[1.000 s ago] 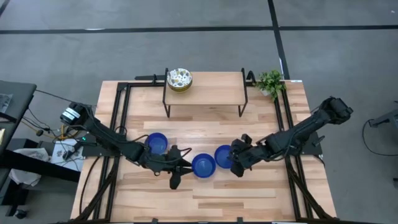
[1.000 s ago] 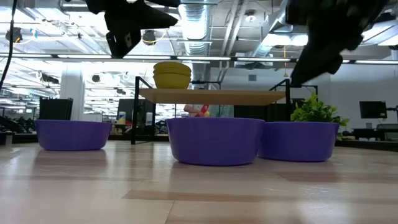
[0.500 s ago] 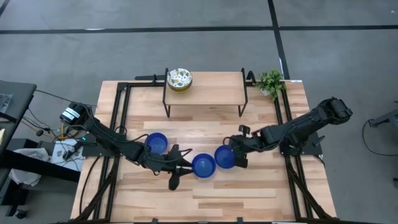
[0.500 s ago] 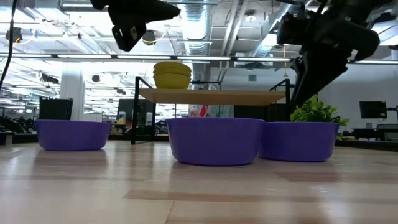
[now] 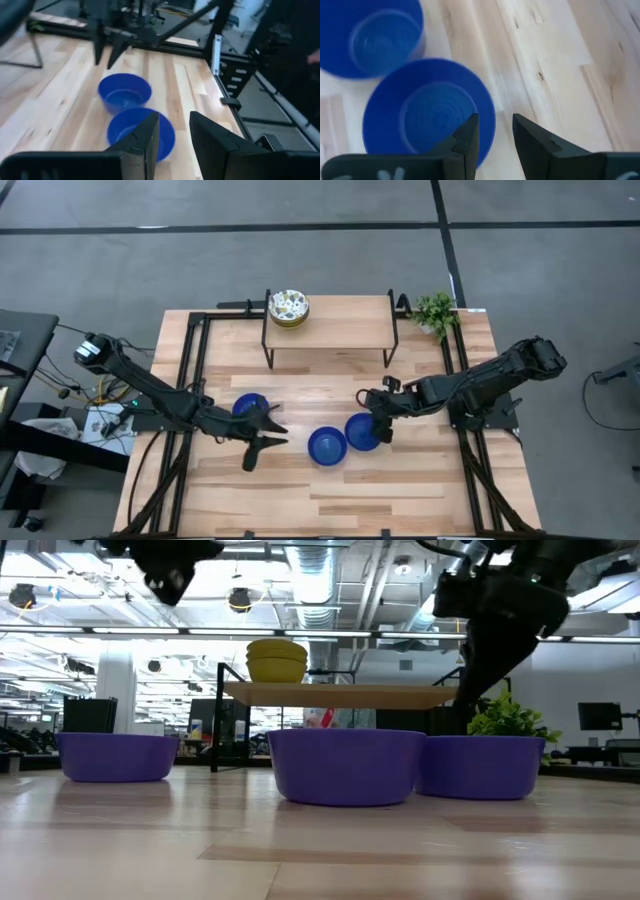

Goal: Pick & Place Mini bowls
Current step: Put the right blue bowl on the shelf

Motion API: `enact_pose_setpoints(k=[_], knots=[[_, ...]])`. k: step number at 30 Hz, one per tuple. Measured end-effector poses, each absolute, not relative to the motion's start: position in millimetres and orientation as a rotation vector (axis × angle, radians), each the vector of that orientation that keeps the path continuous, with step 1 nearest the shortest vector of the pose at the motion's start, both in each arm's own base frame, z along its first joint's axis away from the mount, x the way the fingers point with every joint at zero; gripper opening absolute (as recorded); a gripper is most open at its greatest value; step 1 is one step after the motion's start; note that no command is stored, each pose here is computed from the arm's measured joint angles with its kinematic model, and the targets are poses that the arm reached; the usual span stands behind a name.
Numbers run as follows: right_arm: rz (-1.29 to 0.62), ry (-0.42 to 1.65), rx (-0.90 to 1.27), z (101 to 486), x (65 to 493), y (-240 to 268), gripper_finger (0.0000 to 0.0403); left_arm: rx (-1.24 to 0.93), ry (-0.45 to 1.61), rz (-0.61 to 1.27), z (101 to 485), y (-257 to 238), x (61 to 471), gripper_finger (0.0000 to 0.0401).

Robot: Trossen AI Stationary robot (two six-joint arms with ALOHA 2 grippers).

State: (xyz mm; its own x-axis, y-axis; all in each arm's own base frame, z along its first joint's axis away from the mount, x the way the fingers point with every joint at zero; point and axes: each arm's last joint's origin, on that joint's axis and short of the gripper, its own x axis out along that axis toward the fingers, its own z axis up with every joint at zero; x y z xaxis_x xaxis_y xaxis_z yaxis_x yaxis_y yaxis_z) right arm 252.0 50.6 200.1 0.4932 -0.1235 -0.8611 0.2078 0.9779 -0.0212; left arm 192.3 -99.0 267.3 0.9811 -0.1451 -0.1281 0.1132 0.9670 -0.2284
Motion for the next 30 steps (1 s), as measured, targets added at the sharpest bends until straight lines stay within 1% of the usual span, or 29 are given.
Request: enact_pose_setpoints(k=[3, 6, 14, 20, 25, 30], knots=[[-0.229, 1.010, 0.151, 199, 256, 51, 0.0108, -0.248, 0.165, -0.125, 255, -93, 183, 0.0108], [-0.236, 1.024, 0.159, 192, 260, 53, 0.0108, -0.279, 0.175, -0.120, 246, -90, 177, 0.0108], [-0.261, 1.174, 0.195, 156, 269, 57, 0.0108, -0.287, 0.213, -0.113, 231, -89, 174, 0.0108], [-0.289, 1.238, 0.266, 140, 272, 59, 0.0108, -0.305, 0.225, -0.108, 227, -88, 174, 0.0108], [-0.268, 1.243, 0.306, 140, 272, 60, 0.0108, -0.332, 0.222, -0.107, 227, -88, 174, 0.0108], [-0.256, 1.198, 0.323, 152, 274, 61, 0.0108, -0.342, 0.219, -0.107, 228, -88, 174, 0.0108]])
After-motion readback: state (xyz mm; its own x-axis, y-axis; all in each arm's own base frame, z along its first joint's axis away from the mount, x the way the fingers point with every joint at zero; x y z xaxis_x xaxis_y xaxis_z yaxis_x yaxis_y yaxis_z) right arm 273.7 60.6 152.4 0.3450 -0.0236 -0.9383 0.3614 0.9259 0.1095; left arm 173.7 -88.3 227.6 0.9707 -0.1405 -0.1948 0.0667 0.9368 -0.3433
